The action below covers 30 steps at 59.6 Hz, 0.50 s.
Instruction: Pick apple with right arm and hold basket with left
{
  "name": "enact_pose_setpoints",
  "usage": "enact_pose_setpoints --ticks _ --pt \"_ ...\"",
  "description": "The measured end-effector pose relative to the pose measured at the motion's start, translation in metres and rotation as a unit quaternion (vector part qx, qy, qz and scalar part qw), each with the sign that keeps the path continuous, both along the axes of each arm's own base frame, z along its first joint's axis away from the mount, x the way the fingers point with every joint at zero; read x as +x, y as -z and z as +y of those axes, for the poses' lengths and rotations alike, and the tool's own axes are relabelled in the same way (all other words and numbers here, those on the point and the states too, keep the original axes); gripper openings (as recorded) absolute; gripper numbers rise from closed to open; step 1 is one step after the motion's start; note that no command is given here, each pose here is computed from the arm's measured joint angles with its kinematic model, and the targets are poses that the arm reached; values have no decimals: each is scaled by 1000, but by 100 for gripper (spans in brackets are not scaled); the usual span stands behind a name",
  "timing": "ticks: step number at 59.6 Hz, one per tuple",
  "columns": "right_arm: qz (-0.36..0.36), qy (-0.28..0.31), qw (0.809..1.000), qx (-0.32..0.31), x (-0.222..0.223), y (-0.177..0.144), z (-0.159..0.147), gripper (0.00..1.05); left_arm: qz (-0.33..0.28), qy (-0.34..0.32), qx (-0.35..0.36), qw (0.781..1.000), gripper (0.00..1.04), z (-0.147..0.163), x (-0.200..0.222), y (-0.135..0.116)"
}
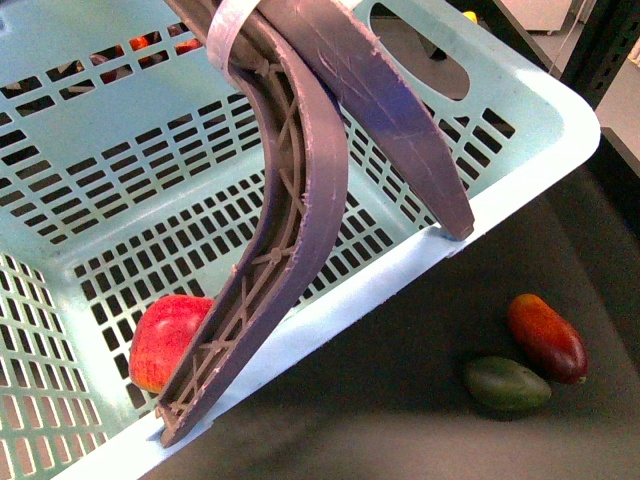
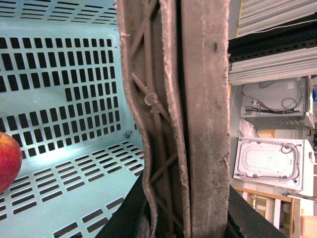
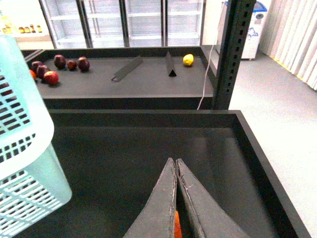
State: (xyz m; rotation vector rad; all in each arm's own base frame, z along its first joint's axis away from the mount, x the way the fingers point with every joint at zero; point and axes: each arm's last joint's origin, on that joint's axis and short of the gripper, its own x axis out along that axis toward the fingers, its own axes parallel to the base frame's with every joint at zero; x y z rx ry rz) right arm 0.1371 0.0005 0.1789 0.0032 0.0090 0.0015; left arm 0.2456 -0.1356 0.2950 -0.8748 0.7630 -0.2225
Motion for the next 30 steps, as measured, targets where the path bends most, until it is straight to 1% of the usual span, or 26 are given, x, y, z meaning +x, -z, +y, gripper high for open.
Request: enact_pose_setpoints --ticks 15,30 --pt "-7 0 1000 0 -10 8 0 2 1 3 -2 1000 19 0 0 0" --pt "-14 -1 1000 0 -17 6 0 2 1 2 -1 1000 19 0 0 0"
